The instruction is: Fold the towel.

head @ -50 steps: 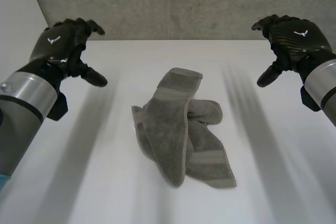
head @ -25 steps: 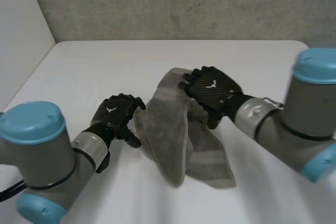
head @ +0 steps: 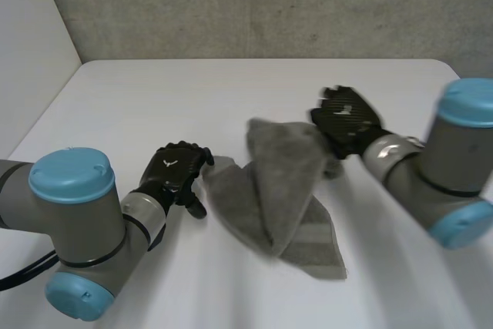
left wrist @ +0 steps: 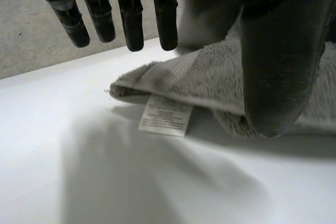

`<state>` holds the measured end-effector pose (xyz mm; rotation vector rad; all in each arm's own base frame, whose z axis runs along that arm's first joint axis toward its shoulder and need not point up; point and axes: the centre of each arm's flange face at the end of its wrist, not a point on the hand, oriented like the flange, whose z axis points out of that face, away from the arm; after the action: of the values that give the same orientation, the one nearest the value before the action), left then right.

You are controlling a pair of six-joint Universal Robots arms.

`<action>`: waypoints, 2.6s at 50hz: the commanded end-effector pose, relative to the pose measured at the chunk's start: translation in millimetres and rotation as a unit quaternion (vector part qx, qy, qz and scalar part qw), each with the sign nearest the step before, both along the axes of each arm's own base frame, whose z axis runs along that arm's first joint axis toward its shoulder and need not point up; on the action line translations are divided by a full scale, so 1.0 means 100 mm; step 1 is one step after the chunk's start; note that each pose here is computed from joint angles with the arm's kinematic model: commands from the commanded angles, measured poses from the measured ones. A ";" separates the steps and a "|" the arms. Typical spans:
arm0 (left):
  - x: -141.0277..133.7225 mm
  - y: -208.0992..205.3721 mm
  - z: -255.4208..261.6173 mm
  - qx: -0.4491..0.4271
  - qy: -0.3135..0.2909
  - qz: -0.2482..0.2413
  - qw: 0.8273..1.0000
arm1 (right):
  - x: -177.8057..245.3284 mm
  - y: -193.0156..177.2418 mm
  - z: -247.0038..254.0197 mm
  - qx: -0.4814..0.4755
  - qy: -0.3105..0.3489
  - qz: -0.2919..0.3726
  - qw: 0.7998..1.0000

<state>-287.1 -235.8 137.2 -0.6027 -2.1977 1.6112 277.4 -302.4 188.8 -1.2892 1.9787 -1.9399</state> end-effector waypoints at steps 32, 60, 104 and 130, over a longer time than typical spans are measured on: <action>-0.90 0.02 -0.12 -0.164 -0.043 -0.154 0.973 | -0.90 -0.03 -0.25 0.101 -0.018 -0.123 0.987; -1.08 -0.06 -0.23 -0.171 -0.022 -0.236 0.956 | -0.91 0.03 -0.17 0.129 -0.014 -0.119 0.984; 0.19 -0.18 1.45 -0.313 0.002 -0.068 0.947 | -0.28 0.79 0.93 0.023 -0.101 0.080 0.991; 0.47 0.09 0.11 -0.118 -0.100 -0.111 0.982 | -0.48 0.78 0.04 0.143 -0.023 0.051 0.988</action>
<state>-245.1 -221.7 148.5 -1.0990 -1.9732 1.7633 218.2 -220.9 202.5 -1.2904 2.0711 -1.5464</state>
